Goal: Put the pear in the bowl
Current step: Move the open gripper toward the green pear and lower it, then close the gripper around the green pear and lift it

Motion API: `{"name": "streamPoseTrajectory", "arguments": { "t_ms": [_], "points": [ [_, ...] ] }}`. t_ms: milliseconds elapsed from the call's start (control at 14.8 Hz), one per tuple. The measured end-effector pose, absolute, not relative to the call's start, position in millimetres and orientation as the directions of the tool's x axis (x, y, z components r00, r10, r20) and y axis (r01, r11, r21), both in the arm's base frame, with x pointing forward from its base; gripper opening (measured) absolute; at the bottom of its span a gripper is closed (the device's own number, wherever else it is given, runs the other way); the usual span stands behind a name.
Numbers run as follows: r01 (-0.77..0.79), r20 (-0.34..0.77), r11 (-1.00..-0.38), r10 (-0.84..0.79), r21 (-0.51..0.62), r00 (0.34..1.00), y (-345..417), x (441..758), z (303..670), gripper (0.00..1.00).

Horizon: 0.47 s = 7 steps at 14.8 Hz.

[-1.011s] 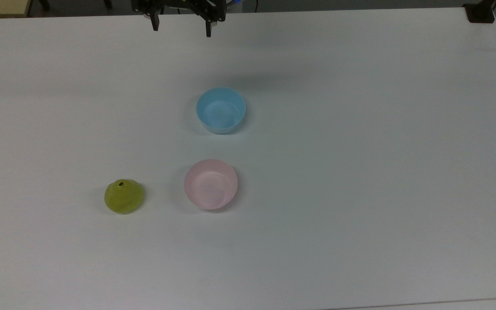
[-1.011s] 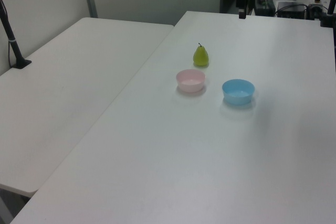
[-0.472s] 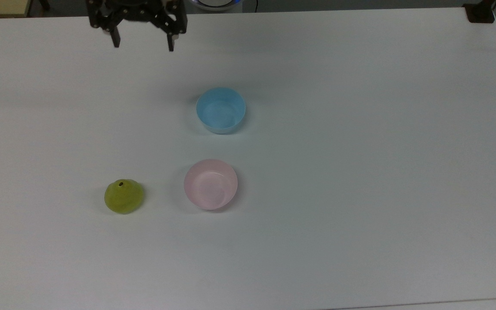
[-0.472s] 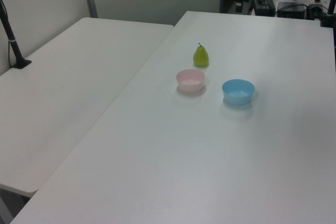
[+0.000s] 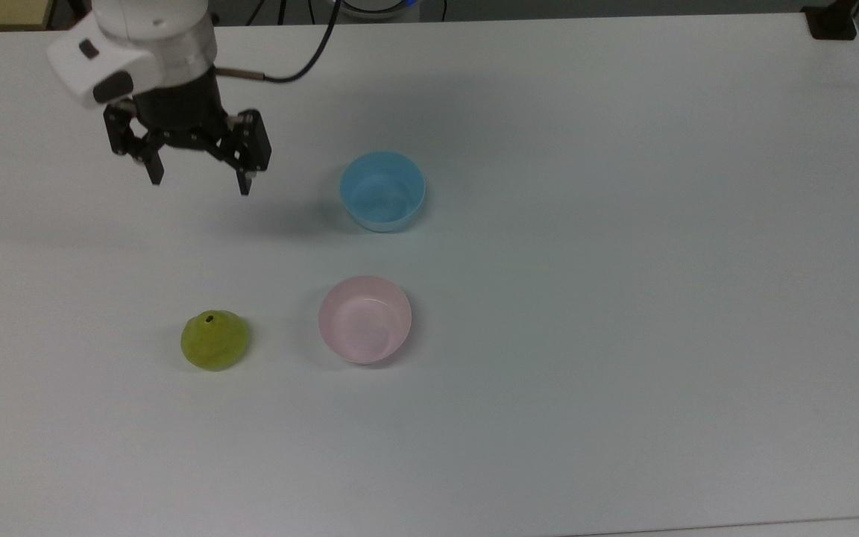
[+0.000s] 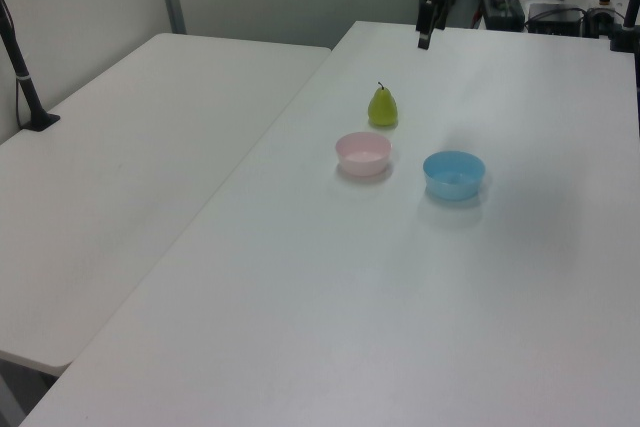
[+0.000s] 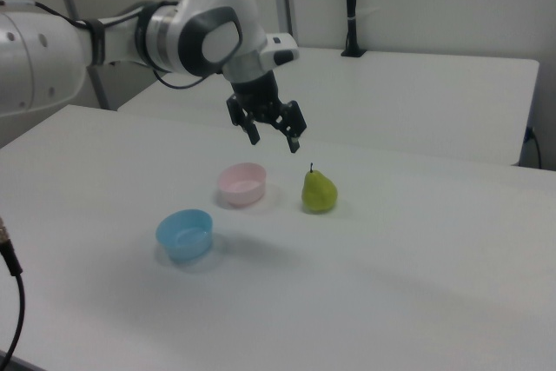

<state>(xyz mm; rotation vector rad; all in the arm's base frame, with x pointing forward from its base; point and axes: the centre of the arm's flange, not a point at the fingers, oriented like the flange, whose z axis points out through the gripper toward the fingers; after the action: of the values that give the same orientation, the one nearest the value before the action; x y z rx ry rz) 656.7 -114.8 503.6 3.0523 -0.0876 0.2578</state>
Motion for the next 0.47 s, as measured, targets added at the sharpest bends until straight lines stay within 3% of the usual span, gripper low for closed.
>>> {"name": "streamPoseTrajectory", "arguments": {
  "t_ms": [472],
  "points": [
    [-0.073,0.293,-0.993,-0.044,0.091,0.955,-133,697,435,1.0]
  ]
}}
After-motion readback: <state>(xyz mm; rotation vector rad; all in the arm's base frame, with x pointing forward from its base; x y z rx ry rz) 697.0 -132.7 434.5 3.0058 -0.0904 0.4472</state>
